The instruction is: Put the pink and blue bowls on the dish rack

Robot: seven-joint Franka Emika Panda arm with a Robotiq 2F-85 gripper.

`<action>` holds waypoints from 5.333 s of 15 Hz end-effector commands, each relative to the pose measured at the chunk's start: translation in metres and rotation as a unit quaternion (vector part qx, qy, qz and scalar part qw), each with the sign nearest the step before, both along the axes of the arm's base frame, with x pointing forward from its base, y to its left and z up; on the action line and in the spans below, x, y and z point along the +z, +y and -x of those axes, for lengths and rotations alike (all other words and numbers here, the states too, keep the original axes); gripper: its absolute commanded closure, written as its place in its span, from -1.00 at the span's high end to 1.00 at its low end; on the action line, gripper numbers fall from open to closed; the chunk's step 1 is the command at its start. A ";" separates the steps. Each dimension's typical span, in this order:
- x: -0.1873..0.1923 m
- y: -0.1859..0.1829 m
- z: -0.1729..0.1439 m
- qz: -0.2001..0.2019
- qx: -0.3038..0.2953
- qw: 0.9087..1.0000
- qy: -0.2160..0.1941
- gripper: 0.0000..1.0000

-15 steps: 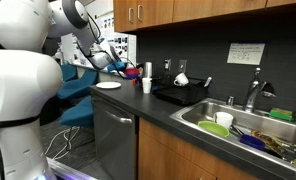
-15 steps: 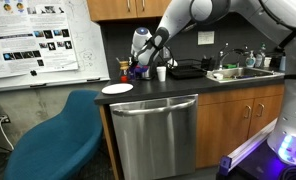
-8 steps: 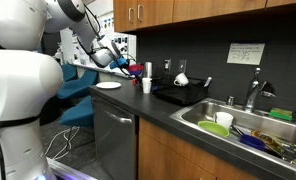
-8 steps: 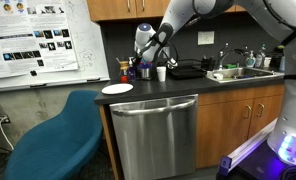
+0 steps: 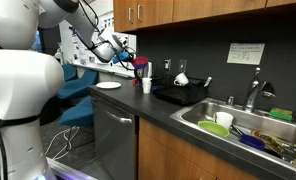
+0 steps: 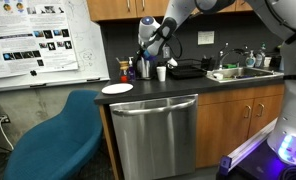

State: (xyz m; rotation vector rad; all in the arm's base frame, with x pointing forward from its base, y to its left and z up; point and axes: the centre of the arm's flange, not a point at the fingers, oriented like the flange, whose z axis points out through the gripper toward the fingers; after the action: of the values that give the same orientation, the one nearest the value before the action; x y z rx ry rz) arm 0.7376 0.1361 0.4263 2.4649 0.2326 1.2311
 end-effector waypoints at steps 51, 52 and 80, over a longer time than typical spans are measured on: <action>-0.055 -0.226 0.032 -0.253 -0.341 0.905 -0.038 -0.95; -0.054 -0.230 0.031 -0.251 -0.343 0.904 -0.042 -0.95; 0.012 -0.108 0.079 -0.284 -0.126 0.950 -0.034 1.00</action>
State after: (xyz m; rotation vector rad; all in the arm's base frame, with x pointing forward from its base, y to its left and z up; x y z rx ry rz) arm 0.6937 0.0226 0.4162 2.7014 -0.6526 1.4959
